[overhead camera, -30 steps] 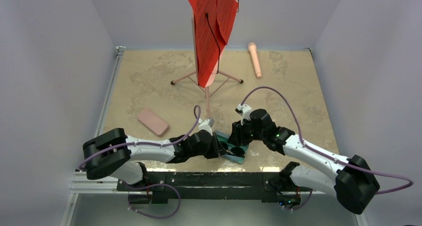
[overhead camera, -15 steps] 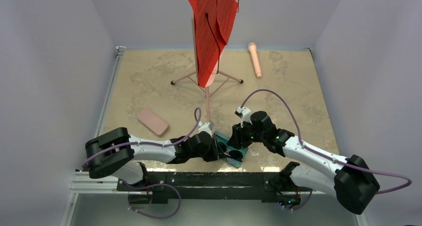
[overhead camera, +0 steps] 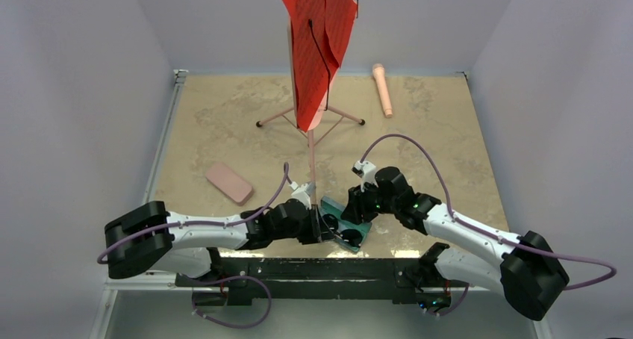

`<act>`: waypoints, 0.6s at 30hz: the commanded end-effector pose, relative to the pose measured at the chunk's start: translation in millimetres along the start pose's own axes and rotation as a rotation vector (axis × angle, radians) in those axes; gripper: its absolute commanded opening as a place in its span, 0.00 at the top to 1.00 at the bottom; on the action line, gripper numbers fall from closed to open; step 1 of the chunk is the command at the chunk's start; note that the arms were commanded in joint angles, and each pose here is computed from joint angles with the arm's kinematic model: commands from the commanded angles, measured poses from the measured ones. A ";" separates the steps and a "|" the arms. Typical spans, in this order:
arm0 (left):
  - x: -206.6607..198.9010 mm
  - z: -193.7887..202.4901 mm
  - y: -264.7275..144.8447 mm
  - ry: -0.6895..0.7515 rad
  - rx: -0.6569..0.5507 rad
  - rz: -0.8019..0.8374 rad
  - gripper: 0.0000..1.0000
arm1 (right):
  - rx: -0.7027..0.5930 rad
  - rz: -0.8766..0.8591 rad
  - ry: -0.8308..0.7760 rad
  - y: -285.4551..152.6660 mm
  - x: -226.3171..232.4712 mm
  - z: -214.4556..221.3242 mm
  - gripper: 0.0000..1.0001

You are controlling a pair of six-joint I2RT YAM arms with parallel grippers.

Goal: Organize the sunglasses
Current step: Close the case with sunglasses at the center of the board.

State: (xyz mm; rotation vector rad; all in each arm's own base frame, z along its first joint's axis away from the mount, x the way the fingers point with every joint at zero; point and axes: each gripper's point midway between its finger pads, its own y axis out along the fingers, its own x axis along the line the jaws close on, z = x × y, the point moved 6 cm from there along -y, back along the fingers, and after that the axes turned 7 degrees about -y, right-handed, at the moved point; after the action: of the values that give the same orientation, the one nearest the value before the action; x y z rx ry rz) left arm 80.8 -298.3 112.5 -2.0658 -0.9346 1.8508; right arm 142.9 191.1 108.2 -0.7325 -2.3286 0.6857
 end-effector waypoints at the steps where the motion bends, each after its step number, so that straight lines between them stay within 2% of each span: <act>1: 29.0 11.9 -5.7 0.000 0.033 -0.068 0.81 | -0.001 -0.031 -0.010 0.0 5.9 -6.6 0.56; 7: 38.8 19.4 0.0 0.004 0.053 -0.103 0.83 | 0.005 -0.038 -0.010 1.2 6.1 -5.0 0.57; 12: 29.0 11.6 18.2 -0.014 -0.003 -0.099 0.88 | 0.008 -0.058 -0.017 1.4 7.8 -3.0 0.58; 18: 23.3 3.3 29.9 -0.084 -0.044 -0.121 0.89 | -0.011 -0.067 -0.062 -0.2 17.8 2.8 0.60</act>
State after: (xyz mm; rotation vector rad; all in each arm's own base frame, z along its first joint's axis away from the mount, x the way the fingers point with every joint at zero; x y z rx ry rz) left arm 72.9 -292.3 61.2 -1.8838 -1.0605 1.7833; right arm 138.2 194.5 108.3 -0.6913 -2.3414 0.6942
